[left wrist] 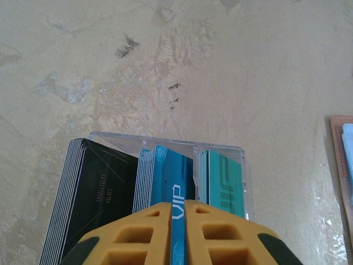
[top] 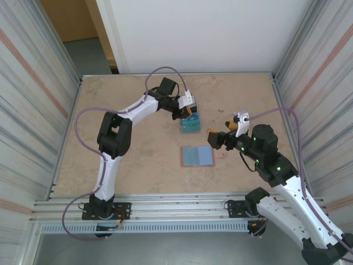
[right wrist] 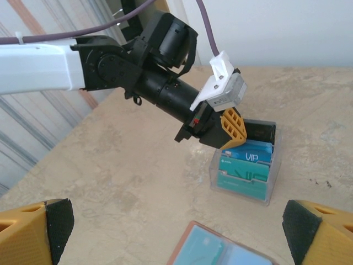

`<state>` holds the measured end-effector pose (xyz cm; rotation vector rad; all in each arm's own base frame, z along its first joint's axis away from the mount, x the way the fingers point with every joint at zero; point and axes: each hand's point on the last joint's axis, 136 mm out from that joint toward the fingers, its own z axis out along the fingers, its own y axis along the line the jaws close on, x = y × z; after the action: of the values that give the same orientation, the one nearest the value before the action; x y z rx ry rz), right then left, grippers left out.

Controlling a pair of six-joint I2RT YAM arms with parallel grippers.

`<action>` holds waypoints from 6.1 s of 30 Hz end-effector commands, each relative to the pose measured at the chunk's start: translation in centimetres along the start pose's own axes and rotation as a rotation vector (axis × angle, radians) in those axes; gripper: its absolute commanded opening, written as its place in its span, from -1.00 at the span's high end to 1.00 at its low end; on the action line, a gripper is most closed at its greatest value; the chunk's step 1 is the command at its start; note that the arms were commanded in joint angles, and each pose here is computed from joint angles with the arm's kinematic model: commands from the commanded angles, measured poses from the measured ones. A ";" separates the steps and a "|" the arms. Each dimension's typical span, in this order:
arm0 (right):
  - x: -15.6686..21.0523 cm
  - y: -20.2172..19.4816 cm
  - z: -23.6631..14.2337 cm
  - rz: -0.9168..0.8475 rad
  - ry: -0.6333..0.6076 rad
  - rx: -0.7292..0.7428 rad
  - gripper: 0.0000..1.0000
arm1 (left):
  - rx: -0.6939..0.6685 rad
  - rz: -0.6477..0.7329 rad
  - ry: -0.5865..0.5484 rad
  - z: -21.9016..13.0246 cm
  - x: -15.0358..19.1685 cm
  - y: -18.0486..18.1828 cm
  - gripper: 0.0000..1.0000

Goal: Take the credit cards out of the card holder

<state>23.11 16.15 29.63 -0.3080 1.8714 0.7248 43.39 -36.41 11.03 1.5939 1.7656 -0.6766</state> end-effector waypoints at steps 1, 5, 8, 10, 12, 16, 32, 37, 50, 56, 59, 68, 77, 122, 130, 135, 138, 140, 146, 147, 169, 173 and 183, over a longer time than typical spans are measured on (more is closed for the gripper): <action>0.0 -0.4 -0.2 0.035 0.006 0.024 -0.97 | -0.024 0.022 -0.022 -1.8 -2.2 0.0 0.72; 0.3 -1.5 0.0 0.055 0.027 0.089 -0.97 | -0.035 0.016 -0.039 -3.0 -3.1 -0.5 0.60; 1.0 -2.9 0.4 0.082 0.066 0.168 -0.97 | -0.073 0.009 -0.068 -4.8 -4.3 -0.8 0.57; 1.4 -3.6 0.8 0.099 0.095 0.209 -0.97 | -0.100 0.003 -0.088 -5.9 -4.8 -1.2 0.33; 2.1 -4.3 1.4 0.112 0.136 0.242 -0.98 | -0.126 -0.006 -0.104 -7.0 -5.1 -1.7 0.16; 3.8 -5.3 2.8 0.149 0.236 0.310 -0.81 | -0.227 -0.045 -0.128 -9.6 -4.8 -2.6 -0.40; 15.1 -2.8 10.4 0.090 0.697 0.504 -0.21 | -0.702 -0.493 -0.158 -17.9 3.0 -7.8 -0.97; 18.4 -1.4 12.7 0.103 0.804 0.485 -0.13 | -0.789 -0.668 -0.196 -18.9 6.1 -9.3 -0.97; 23.7 -1.2 15.5 0.147 0.946 0.476 -0.13 | -0.844 -0.864 -0.167 -19.0 11.5 -11.6 -0.97; 24.6 -1.3 15.5 0.138 0.971 0.484 -0.19 | -0.839 -0.881 -0.168 -18.6 11.8 -11.5 -0.97; 25.0 -1.6 15.1 0.124 0.985 0.507 -0.19 | -0.835 -0.881 -0.163 -18.3 11.7 -11.3 -0.97; 25.5 -1.7 14.8 0.113 0.999 0.506 -0.06 | -0.825 -0.889 -0.145 -17.8 11.8 -11.3 -0.97; 25.5 0.2 15.7 0.166 0.984 0.379 0.18 | -0.824 -0.875 -0.153 -18.1 11.4 -11.2 -0.97; 27.0 1.3 13.2 0.059 1.038 0.427 -0.01 | -0.809 -0.849 -0.186 -19.0 10.0 -11.3 -0.97; 27.8 1.2 13.1 0.065 1.058 0.426 0.00 | -0.807 -0.848 -0.179 -19.0 9.9 -11.4 -0.97; 28.0 0.9 13.2 0.060 1.063 0.431 0.26 | -0.800 -0.844 -0.182 -19.1 9.6 -11.3 -0.97; 28.0 0.5 13.3 0.067 1.063 0.436 0.40 | -0.797 -0.842 -0.185 -19.1 9.4 -11.3 -0.97; 27.6 0.4 13.4 0.068 1.052 0.433 0.46 | -0.797 -0.842 -0.183 -19.1 9.3 -11.3 -0.97; 25.8 0.5 13.4 0.067 0.998 0.428 0.61 | -0.803 -0.831 -0.169 -19.2 9.3 -11.4 -0.97; 25.4 0.5 13.4 0.067 0.985 0.427 0.60 | -0.807 -0.829 -0.166 -19.3 9.3 -11.4 -0.97; 22.8 0.1 14.1 0.319 0.849 0.253 0.85 | -0.829 -0.731 -0.043 -15.5 8.6 -12.7 -0.97; 22.2 1.0 14.2 0.391 0.825 0.166 0.85 | -0.825 -0.768 -0.066 -15.0 8.4 -12.6 -0.97; 22.5 1.1 14.2 0.464 0.811 0.122 0.85 | -0.780 -0.764 0.016 -12.0 9.3 -13.4 -0.97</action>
<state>23.80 27.95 5.08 -0.1191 2.8326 0.7679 27.90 -22.41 10.92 0.4044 2.2640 -0.2286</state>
